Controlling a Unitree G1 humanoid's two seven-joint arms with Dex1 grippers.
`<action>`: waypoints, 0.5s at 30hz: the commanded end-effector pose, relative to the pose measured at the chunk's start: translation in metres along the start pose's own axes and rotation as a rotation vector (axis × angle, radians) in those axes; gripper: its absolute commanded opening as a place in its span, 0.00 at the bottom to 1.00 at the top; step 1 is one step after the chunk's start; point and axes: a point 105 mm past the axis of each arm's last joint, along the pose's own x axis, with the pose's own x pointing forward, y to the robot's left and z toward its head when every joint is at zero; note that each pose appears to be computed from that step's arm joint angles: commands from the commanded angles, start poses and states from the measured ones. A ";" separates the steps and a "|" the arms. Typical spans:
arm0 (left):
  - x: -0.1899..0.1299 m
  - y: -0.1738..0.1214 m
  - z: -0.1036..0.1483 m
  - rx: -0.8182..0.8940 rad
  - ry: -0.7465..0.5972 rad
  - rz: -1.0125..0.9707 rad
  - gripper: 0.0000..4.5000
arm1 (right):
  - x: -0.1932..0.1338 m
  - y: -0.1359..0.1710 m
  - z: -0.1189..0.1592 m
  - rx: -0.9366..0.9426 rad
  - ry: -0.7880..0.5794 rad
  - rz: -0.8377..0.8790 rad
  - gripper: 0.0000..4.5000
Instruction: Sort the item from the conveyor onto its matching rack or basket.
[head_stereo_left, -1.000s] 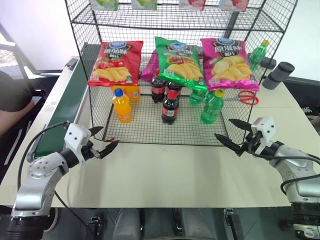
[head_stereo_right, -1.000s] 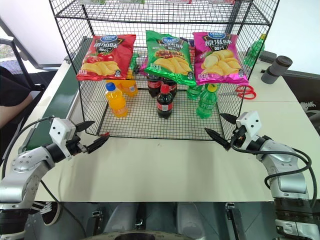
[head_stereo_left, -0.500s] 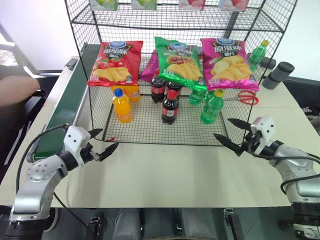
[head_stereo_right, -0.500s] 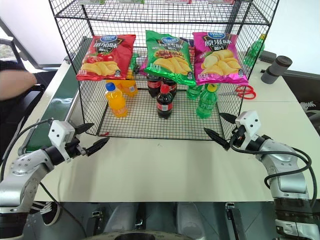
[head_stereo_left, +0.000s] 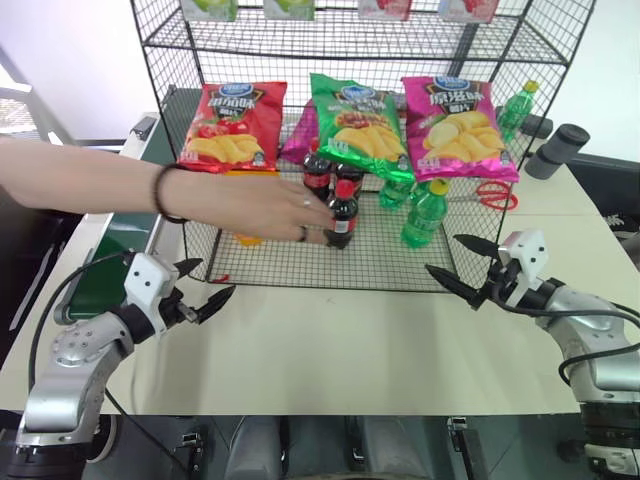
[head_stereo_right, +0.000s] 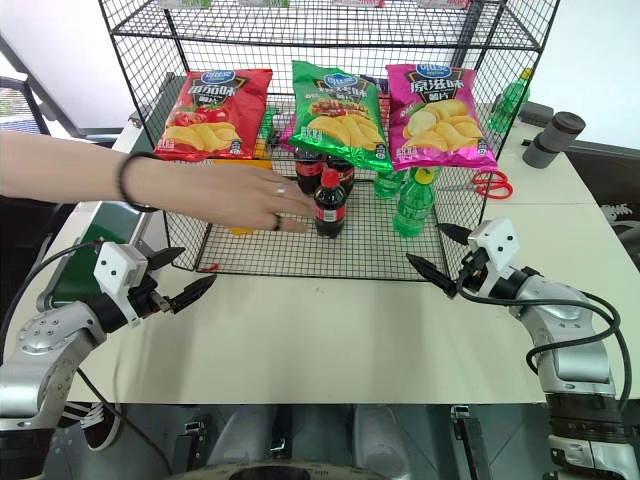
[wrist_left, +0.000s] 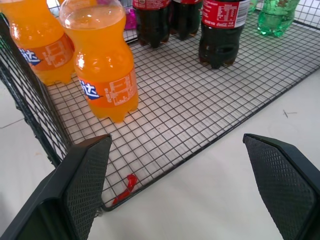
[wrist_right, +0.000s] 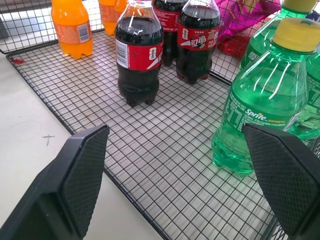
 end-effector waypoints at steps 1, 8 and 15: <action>-0.003 0.008 0.015 0.042 -0.039 0.031 1.00 | 0.003 -0.002 0.008 -0.028 -0.032 -0.006 0.98; -0.001 0.008 0.016 0.044 -0.045 0.039 1.00 | 0.007 -0.003 0.010 -0.041 -0.028 0.003 0.98; 0.001 0.008 0.016 0.041 -0.050 0.042 1.00 | 0.007 -0.005 0.012 -0.045 -0.031 -0.002 0.98</action>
